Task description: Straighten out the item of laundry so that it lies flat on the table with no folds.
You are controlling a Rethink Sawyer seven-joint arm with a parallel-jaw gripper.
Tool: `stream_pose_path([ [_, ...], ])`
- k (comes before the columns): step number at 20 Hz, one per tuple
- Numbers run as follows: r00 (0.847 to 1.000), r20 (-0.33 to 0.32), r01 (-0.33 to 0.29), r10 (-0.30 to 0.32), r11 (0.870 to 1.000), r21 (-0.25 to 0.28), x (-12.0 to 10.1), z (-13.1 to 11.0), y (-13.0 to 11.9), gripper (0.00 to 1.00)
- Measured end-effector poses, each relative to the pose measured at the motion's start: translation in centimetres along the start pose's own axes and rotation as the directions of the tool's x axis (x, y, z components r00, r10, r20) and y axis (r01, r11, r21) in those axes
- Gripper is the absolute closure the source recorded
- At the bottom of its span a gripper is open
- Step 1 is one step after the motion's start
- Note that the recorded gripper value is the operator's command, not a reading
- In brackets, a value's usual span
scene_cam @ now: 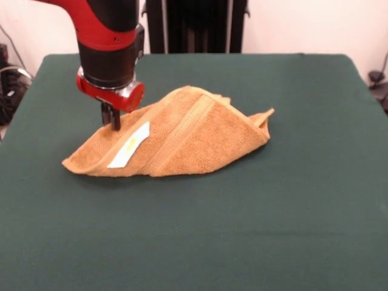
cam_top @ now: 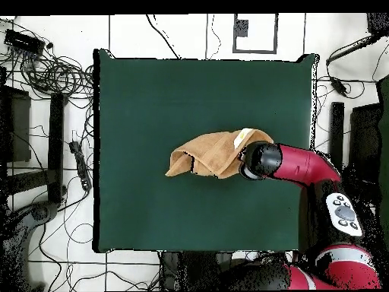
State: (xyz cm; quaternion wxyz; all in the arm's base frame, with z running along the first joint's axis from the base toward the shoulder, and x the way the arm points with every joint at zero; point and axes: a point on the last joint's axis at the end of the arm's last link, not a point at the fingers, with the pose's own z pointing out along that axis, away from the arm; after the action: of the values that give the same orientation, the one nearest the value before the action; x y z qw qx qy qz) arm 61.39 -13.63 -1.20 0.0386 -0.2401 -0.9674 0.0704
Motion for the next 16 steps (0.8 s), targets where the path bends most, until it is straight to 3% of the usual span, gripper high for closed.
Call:
stream_pose_path([
  [8,1.0,-0.022,-0.001,0.001,1.0,0.008,1.0,0.6,-0.4,1.0],
  [16,0.999,-0.021,-0.03,0.03,0.999,0.015,0.9,-0.4,-2.6,1.0],
])
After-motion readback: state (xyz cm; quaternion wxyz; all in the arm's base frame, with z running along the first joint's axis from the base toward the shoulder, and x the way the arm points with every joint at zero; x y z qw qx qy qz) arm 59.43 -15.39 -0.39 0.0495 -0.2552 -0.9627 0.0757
